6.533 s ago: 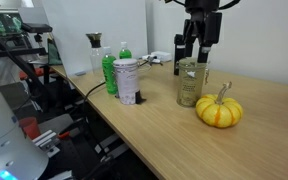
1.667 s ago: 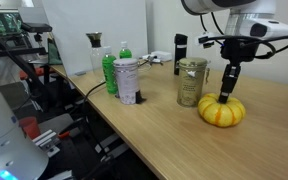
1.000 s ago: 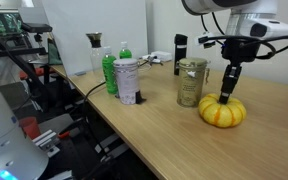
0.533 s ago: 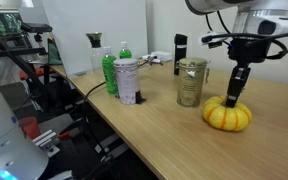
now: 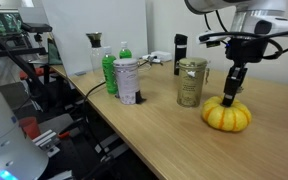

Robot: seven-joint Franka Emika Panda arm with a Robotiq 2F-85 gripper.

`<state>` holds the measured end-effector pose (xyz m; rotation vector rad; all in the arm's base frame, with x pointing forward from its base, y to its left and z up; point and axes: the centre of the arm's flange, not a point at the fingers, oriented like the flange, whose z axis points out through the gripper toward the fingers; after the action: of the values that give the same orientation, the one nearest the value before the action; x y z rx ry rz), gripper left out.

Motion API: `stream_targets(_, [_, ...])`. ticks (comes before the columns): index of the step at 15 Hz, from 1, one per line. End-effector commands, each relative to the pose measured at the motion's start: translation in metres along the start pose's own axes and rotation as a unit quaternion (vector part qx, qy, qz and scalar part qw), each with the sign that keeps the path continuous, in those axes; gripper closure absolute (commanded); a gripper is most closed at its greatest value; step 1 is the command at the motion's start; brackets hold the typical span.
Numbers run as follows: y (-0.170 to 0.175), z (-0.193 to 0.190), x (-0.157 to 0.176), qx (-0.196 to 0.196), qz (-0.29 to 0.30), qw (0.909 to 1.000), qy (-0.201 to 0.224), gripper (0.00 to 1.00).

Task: Move the pumpkin to the left

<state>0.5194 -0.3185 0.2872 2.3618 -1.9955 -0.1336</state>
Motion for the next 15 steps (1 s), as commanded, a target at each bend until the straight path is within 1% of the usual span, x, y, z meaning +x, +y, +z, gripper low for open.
stream_targets(1, [0.006,-0.002,-0.011,0.002,-0.003,0.9999,-0.010,0.87])
stream_targets(2, [0.005,-0.001,-0.012,0.001,-0.004,0.9999,-0.009,0.90])
stream_targets(3, [0.005,-0.001,-0.011,0.000,-0.004,1.0000,-0.007,0.96])
stream_targets(9, [0.008,-0.005,-0.011,-0.004,0.001,1.0000,-0.004,0.96])
stream_targets(12, [0.009,-0.014,-0.013,-0.003,0.000,1.0000,-0.004,0.96])
stream_targets(15, [0.014,-0.032,-0.016,0.001,-0.002,1.0000,0.005,0.96])
